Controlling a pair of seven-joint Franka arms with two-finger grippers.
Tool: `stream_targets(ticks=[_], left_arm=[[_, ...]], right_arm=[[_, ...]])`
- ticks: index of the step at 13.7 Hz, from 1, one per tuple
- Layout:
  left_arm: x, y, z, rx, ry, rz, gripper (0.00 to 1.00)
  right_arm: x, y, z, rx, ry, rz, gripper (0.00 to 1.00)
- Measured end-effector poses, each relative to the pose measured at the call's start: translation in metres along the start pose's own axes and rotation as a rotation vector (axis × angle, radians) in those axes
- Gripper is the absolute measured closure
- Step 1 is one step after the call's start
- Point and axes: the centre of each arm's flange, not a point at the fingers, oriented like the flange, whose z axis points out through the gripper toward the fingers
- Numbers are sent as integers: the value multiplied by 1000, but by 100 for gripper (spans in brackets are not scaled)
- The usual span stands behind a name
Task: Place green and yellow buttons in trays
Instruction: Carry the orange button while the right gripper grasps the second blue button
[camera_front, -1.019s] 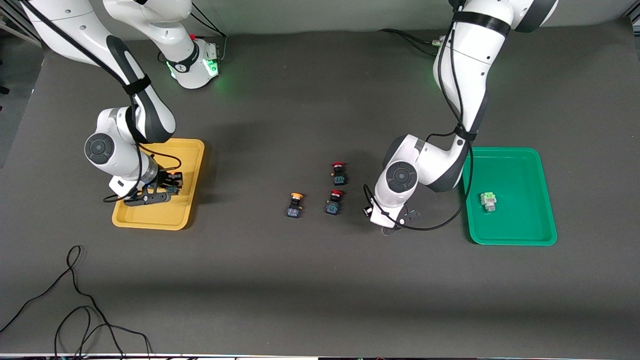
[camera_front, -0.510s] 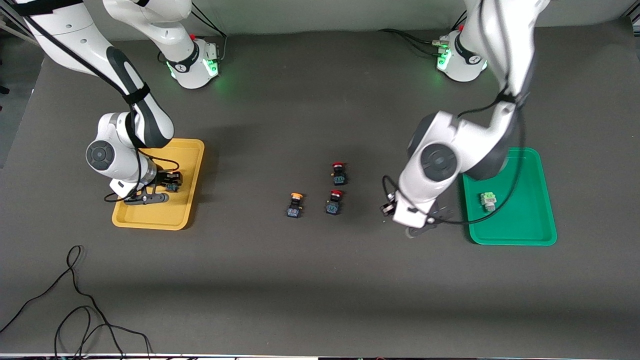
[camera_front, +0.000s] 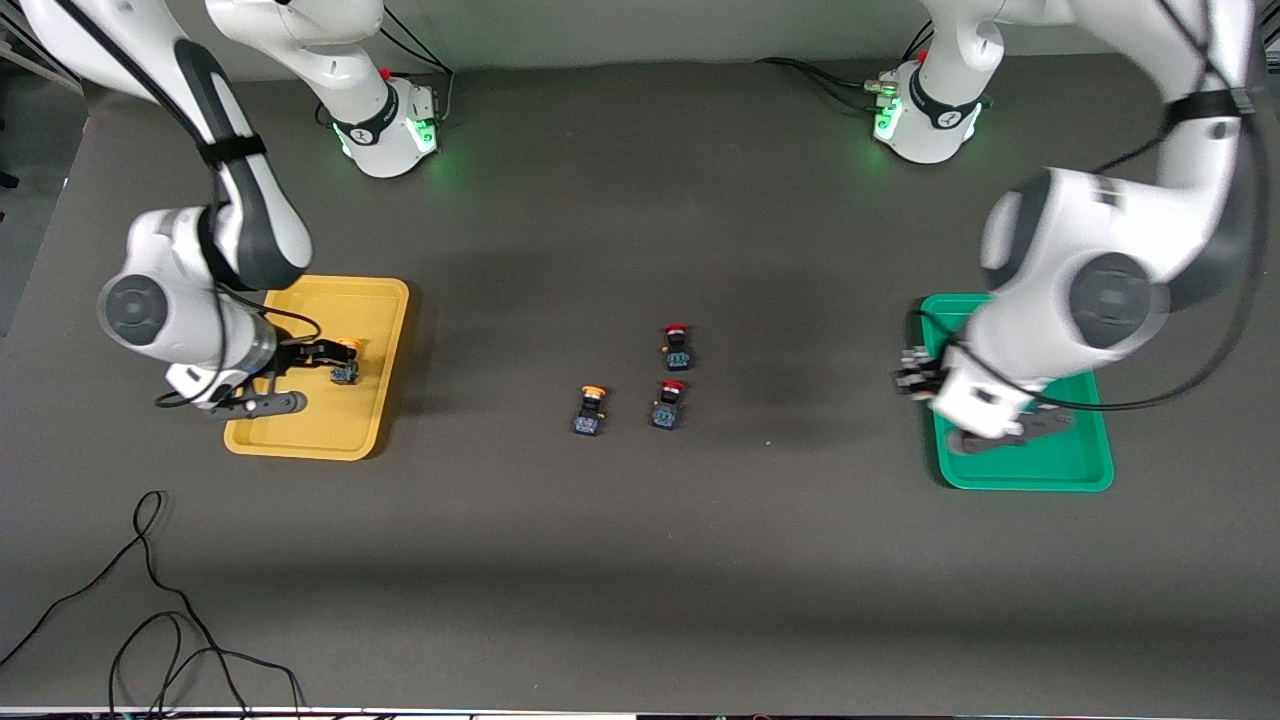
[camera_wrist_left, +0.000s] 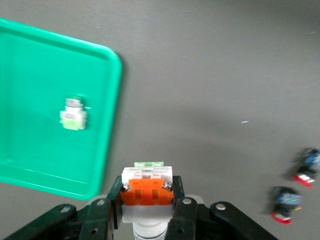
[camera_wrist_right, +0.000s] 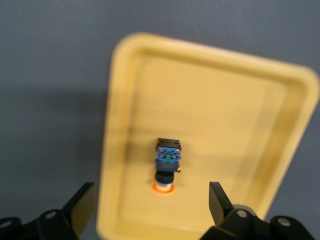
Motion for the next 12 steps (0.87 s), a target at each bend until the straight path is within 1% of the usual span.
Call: stream_targets(ticks=[2, 3, 4, 6, 8, 9, 12], left_arm=[[17, -76, 0, -12, -15, 61, 59], [23, -108, 2, -15, -19, 92, 59], [28, -137, 7, -16, -18, 120, 59], [36, -184, 29, -20, 16, 160, 59], [36, -209, 71, -14, 73, 182, 59], [32, -214, 96, -12, 90, 194, 59], [18, -213, 166, -8, 101, 212, 59]], right_arm=[[15, -19, -65, 37, 27, -1, 0], [21, -28, -92, 67, 53, 23, 0], [26, -38, -115, 97, 81, 65, 0], [37, -66, -139, 126, 110, 134, 0], [54, -115, -135, 134, 104, 168, 0], [64, -146, -128, 139, 96, 177, 0], [93, -237, -92, 141, 66, 185, 0]])
